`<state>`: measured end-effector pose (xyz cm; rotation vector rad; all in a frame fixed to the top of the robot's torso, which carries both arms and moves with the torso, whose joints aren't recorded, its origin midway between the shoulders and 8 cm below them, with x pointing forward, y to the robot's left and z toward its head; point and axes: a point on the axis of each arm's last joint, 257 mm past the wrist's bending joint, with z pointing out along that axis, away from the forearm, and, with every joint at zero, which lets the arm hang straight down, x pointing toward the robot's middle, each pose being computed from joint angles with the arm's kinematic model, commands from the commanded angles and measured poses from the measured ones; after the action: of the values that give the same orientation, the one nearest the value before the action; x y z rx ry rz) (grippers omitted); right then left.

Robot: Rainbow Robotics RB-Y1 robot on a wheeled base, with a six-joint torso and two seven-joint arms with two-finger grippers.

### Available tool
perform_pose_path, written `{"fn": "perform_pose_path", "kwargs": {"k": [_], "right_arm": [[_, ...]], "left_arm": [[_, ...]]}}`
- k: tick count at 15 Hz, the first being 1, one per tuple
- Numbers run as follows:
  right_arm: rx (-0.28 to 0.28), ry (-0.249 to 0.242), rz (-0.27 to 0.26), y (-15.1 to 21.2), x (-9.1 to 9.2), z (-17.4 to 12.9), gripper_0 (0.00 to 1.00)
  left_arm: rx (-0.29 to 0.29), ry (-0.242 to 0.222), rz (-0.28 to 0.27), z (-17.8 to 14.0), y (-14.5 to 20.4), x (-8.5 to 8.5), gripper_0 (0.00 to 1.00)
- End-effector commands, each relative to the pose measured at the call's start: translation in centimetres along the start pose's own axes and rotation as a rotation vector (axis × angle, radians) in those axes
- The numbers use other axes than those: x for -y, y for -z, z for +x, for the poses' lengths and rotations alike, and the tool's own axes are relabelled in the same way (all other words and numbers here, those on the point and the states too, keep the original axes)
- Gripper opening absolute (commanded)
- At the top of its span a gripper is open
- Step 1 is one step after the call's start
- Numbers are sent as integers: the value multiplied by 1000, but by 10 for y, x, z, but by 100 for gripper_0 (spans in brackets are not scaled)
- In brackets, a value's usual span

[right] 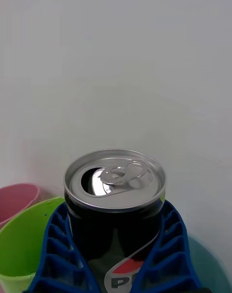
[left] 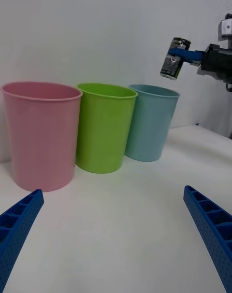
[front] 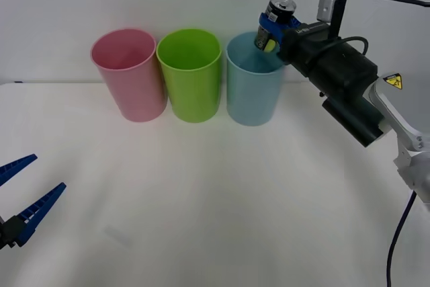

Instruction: Grasp the object on the table and drop it into the matching bin: aluminum can to the light blue bin, PET bottle to the pink bin.

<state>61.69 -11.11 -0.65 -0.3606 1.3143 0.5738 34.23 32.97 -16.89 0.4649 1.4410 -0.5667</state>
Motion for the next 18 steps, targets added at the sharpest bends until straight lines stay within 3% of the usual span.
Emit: {"fn": "perform_pose_path", "kwargs": {"k": [1, 6, 13, 14, 15, 16, 18], "right_arm": [[-5, 15, 28, -20, 4, 7, 0], [-13, 19, 53, -47, 6, 10, 0], [-18, 36, 58, -48, 8, 12, 2], [-18, 44, 58, -48, 8, 12, 33], [-18, 48, 57, -48, 8, 12, 87], [-18, 51, 57, -48, 8, 12, 100], [-19, 58, 57, -48, 8, 12, 100]], "left_arm": [[0, 0, 0, 0, 0, 0, 100], [0, 0, 0, 0, 0, 0, 100], [0, 0, 0, 0, 0, 0, 100], [0, 0, 0, 0, 0, 0, 100], [0, 0, 0, 0, 0, 0, 100], [0, 0, 0, 0, 0, 0, 100], [0, 0, 0, 0, 0, 0, 100]]}}
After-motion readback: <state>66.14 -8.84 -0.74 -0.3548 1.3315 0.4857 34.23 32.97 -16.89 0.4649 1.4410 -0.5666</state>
